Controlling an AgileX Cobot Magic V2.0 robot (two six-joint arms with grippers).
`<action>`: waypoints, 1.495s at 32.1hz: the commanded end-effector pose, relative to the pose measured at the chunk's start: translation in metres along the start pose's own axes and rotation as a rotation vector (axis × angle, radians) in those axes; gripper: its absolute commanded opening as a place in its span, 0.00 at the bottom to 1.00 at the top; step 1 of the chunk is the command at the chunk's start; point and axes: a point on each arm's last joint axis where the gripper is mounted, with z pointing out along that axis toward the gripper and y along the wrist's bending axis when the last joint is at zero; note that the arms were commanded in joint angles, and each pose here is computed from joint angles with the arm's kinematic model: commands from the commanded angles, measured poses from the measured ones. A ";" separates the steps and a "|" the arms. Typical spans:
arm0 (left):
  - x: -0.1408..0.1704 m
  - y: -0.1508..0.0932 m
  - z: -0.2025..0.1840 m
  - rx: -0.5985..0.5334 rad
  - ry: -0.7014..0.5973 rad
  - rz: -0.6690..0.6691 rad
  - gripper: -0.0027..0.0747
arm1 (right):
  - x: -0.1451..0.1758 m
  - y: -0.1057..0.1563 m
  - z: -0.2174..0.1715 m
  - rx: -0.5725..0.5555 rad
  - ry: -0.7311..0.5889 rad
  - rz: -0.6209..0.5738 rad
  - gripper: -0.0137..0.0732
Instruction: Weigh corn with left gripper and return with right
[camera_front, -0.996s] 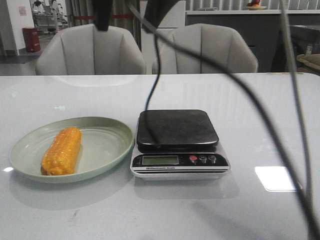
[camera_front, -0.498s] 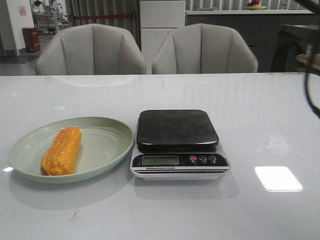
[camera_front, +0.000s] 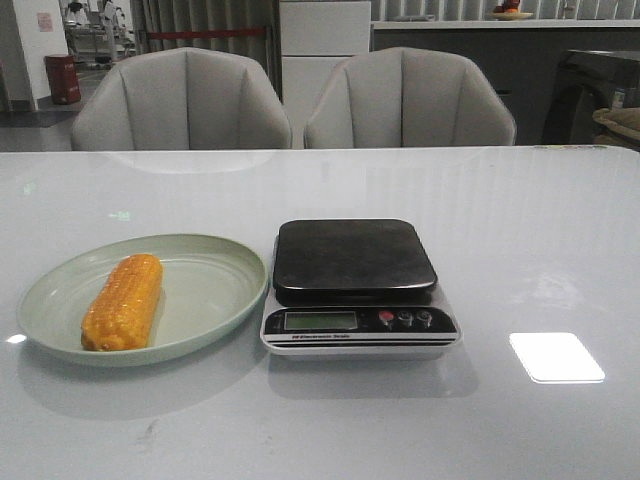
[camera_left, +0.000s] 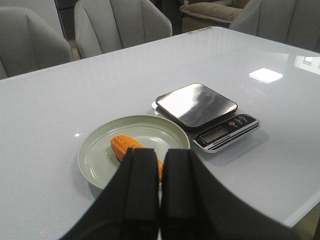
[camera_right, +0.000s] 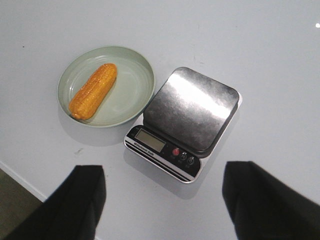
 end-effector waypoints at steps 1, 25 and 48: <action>-0.014 0.000 -0.006 0.005 -0.111 0.000 0.18 | 0.019 -0.003 -0.030 -0.004 -0.193 -0.019 0.83; -0.014 0.000 -0.005 0.005 -0.109 0.000 0.18 | 0.179 -0.022 -0.034 -0.044 -0.638 -0.023 0.83; -0.014 0.000 -0.005 0.005 -0.114 0.000 0.18 | 0.186 -0.024 -0.027 -0.007 -0.587 -0.071 0.36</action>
